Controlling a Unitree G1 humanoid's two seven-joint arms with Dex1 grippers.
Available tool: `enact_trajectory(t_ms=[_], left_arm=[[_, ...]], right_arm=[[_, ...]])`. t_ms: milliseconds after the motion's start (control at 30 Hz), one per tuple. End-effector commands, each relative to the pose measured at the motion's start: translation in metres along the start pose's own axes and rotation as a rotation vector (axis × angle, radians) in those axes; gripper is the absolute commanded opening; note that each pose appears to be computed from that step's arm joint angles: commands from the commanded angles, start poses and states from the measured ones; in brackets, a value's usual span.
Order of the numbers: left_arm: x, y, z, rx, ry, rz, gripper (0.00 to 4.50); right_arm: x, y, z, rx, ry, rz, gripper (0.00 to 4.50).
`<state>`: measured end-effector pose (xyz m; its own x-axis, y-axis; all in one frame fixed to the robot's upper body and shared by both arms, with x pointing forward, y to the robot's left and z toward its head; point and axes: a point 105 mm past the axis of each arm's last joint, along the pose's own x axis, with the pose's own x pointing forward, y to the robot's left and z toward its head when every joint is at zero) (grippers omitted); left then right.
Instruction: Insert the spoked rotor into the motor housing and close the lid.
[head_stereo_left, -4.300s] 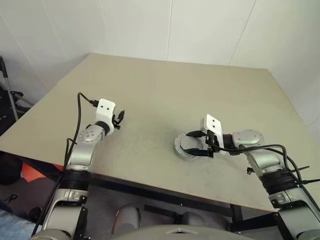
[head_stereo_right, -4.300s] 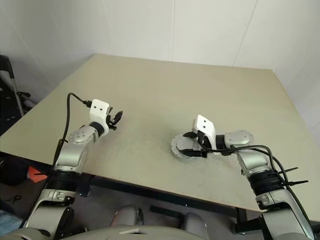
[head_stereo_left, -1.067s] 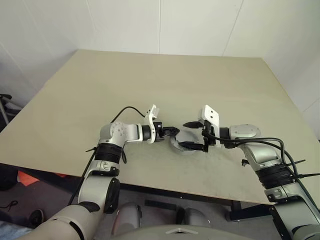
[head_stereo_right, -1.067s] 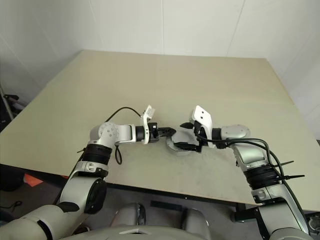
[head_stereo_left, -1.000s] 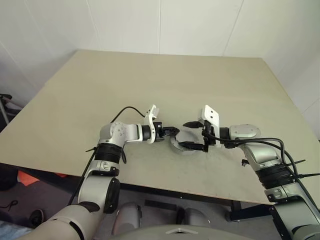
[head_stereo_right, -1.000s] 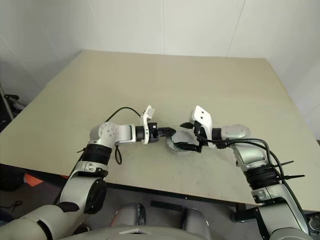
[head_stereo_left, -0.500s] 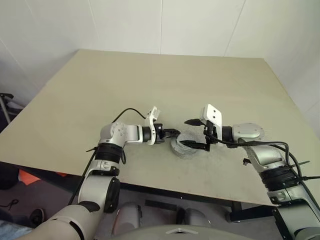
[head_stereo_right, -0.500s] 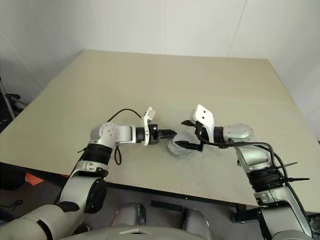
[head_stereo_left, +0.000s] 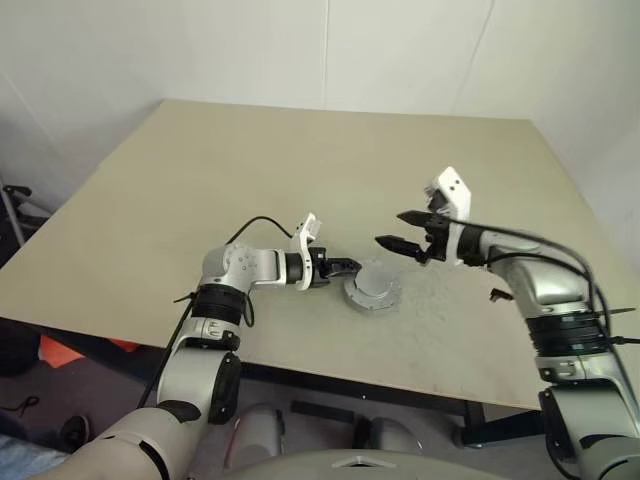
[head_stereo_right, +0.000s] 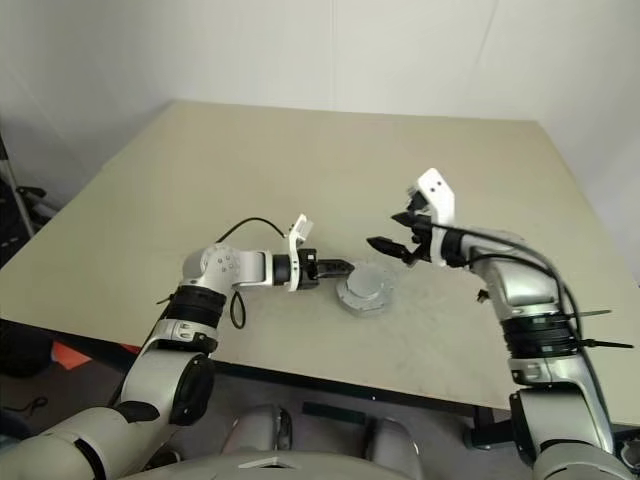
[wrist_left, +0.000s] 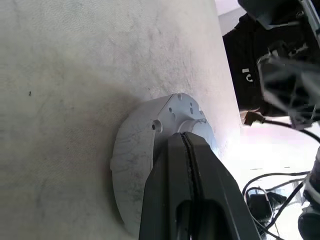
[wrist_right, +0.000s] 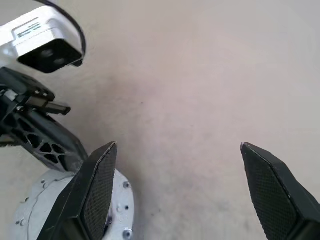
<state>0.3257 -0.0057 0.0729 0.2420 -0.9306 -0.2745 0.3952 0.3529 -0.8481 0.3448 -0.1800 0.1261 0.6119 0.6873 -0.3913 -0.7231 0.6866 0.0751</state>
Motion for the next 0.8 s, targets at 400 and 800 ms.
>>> enact_trajectory(t_ms=[400, 800], left_arm=[[0.002, -0.001, 0.000, 0.012, 0.002, -0.005, 0.00], [0.000, 0.001, 0.001, 0.022, 0.001, 0.012, 0.00]], right_arm=[[-0.029, 0.044, -0.041, 0.390, 0.138, 0.260, 4.44], [-0.015, 0.031, -0.075, 0.616, 0.138, 0.187, 4.44]])
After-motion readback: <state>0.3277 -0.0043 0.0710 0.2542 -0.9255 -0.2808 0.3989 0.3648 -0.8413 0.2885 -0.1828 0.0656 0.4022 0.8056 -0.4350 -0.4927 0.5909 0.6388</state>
